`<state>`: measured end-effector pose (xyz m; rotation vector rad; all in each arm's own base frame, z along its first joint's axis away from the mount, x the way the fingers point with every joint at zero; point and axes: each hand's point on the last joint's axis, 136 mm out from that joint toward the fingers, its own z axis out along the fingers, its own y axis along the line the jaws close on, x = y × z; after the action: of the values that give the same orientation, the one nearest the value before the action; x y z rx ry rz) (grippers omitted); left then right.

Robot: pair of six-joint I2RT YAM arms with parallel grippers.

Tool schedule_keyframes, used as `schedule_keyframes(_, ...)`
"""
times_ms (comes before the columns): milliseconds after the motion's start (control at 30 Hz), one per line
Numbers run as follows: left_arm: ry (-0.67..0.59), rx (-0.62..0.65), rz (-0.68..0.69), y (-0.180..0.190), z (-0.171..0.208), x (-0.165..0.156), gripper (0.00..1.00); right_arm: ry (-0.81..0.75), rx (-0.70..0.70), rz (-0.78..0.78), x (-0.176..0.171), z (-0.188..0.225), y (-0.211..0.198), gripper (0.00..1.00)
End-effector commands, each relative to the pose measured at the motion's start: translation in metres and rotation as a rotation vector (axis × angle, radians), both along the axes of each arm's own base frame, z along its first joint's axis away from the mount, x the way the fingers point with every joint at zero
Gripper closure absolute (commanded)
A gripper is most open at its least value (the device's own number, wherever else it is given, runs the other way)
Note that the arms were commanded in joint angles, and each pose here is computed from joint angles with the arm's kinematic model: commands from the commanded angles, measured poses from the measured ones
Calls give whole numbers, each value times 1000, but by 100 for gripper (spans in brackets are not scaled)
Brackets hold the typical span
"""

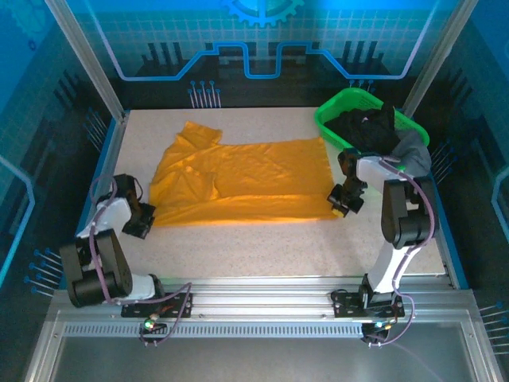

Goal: Fold and stack the t-shirts

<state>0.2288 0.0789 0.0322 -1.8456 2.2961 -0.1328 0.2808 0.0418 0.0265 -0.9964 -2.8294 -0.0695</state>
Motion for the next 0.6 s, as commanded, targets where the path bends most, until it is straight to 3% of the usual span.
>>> schedule_keyframes(0, 105, 48, 125, 4, 1, -47, 100, 78, -63, -10, -38, 6, -9, 100)
schedule_keyframes(167, 163, 77, 162, 4, -3, -72, 100, 119, -77, -26, -69, 4, -13, 100)
schedule_keyframes(267, 160, 103, 171, 8, 1, -73, 100, 119, -31, -47, -71, 1, -7, 100)
schedule_keyframes(300, 159, 111, 173, 10, 3, -73, 97, 113, -20, -44, -68, 2, -4, 96)
schedule_keyframes(367, 139, 130, 183, 14, 13, -69, 70, 59, -20, -12, -53, 13, -1, 81)
schedule_keyframes(400, 132, 140, 185, 15, 19, -67, 62, 20, -31, 14, -43, 21, 0, 73)
schedule_keyframes(467, 86, 183, 170, 17, 39, -56, 58, -94, -59, 98, -19, 46, 7, 57)
schedule_keyframes(567, -5, 237, 81, 7, 70, -26, 57, -259, -48, 239, 16, 78, 32, 48)
